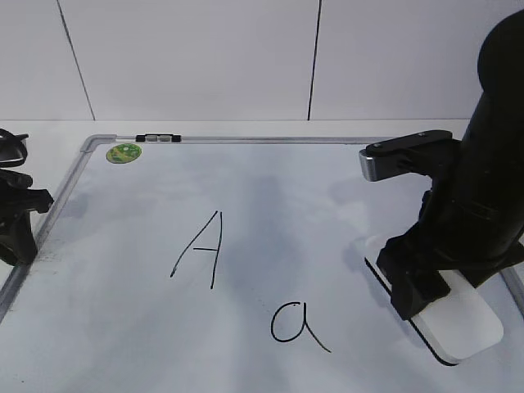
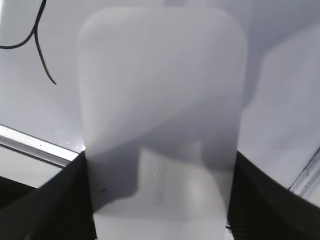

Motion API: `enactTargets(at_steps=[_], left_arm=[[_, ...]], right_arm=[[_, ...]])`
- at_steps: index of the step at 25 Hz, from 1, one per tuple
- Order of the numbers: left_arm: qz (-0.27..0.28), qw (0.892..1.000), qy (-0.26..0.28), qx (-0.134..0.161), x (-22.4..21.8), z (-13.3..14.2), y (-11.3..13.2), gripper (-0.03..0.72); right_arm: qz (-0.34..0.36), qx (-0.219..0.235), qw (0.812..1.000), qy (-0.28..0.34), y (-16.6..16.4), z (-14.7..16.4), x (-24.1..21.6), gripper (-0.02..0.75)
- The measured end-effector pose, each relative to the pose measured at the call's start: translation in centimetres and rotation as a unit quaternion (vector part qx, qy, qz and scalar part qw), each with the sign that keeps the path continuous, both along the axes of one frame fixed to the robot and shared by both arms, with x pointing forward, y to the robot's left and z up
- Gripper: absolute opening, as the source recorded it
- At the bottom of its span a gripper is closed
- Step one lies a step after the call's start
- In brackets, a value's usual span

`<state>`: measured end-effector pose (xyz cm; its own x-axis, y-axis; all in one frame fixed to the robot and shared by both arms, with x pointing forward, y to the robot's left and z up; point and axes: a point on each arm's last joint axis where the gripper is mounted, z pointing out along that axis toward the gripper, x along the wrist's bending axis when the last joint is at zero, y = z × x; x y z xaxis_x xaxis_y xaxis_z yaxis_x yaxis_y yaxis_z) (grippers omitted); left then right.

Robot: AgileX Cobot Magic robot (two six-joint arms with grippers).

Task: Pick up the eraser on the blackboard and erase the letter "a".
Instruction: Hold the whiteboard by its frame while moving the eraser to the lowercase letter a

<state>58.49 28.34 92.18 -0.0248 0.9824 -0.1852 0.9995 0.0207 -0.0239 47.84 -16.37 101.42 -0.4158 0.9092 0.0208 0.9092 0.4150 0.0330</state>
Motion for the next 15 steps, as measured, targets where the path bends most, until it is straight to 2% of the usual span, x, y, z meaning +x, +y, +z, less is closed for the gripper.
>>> enactTargets(at_steps=[5,15], left_arm=[[0.002,1.000,0.002,-0.003,-0.03,0.01,-0.06,0.022],[0.004,1.000,0.002,-0.006,-0.03,0.02,-0.12,0.017]], right_arm=[[0.000,0.000,1.000,0.000,0.00,0.00,0.00,0.559],[0.000,0.000,1.000,0.000,0.00,0.00,0.00,0.559]])
